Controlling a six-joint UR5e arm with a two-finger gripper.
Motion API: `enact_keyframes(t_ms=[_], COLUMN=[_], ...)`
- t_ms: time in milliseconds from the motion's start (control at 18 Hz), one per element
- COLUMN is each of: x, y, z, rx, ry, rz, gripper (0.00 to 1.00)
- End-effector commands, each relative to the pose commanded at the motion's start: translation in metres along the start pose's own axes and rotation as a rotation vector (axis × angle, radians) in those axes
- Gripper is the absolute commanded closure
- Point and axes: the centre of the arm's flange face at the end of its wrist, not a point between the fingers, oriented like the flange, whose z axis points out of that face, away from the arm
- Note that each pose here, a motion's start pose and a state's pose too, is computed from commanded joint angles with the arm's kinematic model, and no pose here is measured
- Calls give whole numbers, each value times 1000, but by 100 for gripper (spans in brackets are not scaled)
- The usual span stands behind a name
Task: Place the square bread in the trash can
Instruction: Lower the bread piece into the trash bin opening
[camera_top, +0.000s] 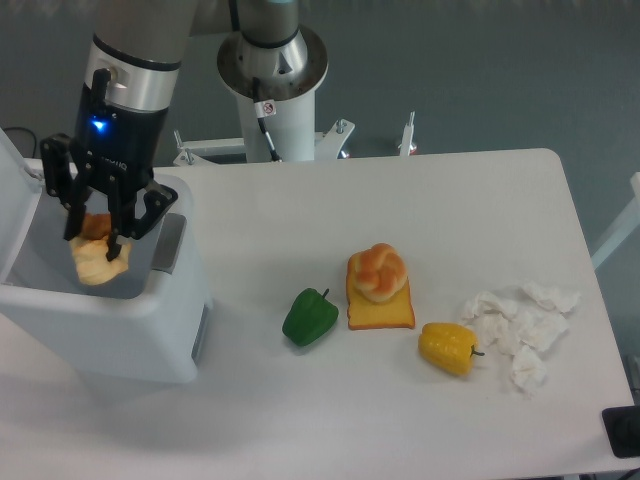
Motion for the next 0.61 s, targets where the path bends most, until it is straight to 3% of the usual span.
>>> enact_keyframes(t_ms=[611], x=[24], y=[21], z=[21], rx=[-72], ry=[43], rz=[20], gripper=[0])
